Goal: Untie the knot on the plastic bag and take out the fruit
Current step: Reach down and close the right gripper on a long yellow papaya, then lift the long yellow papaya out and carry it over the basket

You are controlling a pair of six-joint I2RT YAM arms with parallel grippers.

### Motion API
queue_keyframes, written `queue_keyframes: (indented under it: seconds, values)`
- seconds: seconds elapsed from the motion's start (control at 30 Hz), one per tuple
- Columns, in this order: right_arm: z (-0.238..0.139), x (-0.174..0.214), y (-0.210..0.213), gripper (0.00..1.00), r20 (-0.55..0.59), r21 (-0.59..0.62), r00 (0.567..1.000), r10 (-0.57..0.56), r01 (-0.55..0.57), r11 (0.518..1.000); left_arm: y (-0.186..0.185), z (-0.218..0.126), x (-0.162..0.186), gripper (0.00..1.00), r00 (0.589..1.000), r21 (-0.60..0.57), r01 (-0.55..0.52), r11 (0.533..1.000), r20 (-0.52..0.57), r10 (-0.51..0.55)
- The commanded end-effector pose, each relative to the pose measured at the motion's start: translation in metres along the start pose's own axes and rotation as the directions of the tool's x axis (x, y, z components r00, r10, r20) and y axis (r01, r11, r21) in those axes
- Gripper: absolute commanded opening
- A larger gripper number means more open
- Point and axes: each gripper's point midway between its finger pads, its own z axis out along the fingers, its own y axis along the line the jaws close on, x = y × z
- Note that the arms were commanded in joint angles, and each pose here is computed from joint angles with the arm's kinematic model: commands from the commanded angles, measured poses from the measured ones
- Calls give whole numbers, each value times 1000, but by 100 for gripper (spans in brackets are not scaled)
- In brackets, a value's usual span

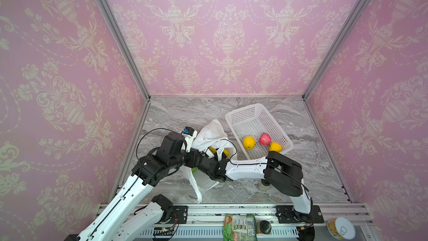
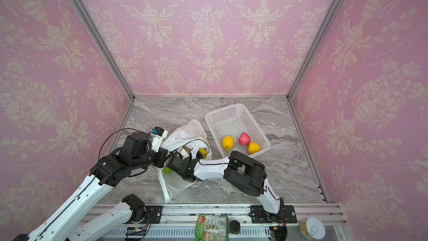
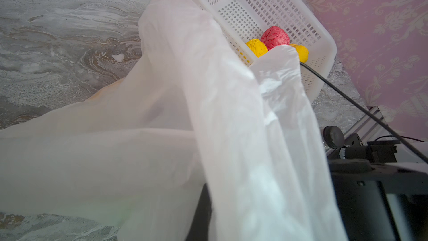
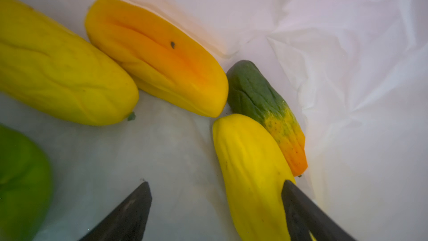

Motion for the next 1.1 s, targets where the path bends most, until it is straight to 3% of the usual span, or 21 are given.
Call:
queue_keyframes:
  seconds: [0.0,0.33,0.57,0.73,0.87,1.07]
  values:
    - [14,15,-20,87,-58,58,998,3,0,998,-3,3,11,0,999,24,0,1000,-41,1]
    - [40,47,-28,86,-174,19,984,38,-36,999,-2,4,11,0,999,14,3,1000,-47,-2]
    - [38,48,-26,57,-181,-12,983,45,-48,999,-1,3,10,0,999,10,1,1000,-37,0]
    - [12,26,-16,46,-114,-158,990,84,-102,982,1,5,11,0,999,-2,5,1000,-50,-5]
    - [-19,14,-8,39,-27,-248,997,75,-79,966,4,5,11,0,999,-21,8,1000,-48,-9]
    - [-73,-5,3,35,101,-417,988,116,-63,907,9,8,11,0,998,-46,13,999,-58,-16]
